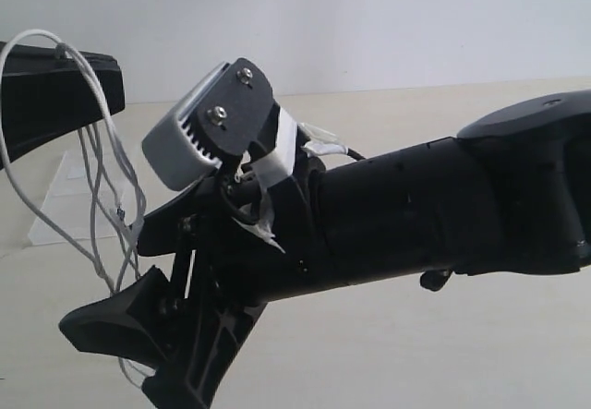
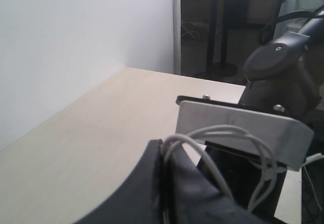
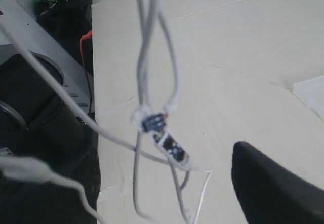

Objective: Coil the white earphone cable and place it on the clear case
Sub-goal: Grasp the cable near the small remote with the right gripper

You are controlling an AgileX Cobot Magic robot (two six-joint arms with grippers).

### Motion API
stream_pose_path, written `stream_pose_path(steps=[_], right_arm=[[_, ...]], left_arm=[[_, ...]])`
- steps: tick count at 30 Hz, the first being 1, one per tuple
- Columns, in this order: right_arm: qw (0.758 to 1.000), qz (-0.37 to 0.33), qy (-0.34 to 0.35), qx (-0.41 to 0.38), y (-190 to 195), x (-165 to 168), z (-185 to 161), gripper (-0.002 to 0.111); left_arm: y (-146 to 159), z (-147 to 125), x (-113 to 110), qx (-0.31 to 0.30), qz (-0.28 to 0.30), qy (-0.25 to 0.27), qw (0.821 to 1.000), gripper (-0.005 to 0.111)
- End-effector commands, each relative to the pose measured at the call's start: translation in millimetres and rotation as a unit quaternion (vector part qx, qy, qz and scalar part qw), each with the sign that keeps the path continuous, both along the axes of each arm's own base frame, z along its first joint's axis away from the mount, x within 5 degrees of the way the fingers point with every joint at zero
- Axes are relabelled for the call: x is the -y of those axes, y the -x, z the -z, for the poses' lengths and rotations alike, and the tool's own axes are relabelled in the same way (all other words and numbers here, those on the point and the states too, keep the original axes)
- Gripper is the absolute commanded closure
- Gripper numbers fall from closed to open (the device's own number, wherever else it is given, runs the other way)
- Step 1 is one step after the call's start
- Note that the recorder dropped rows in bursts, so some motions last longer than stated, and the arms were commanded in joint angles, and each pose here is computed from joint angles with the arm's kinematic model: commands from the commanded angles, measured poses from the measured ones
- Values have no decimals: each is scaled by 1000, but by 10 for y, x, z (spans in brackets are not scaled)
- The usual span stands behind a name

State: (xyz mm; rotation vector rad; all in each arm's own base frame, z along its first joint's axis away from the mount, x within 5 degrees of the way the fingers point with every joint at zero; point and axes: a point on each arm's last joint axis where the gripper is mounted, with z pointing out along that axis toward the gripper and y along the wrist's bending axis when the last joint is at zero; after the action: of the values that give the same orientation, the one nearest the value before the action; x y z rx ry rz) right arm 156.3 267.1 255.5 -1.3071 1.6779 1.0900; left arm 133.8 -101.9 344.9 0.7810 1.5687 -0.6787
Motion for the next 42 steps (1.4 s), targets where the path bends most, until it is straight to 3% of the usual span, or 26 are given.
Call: stream_pose_path(steps=[1, 42], right_arm=[[1000, -5, -5, -1, -19, -22, -7, 42], [1000, -21, -22, 0, -6, -50, -78, 74]], left_arm=[[21, -46, 2, 0, 2, 14, 1000, 107], [31, -60, 11, -7, 8, 28, 1000, 107]])
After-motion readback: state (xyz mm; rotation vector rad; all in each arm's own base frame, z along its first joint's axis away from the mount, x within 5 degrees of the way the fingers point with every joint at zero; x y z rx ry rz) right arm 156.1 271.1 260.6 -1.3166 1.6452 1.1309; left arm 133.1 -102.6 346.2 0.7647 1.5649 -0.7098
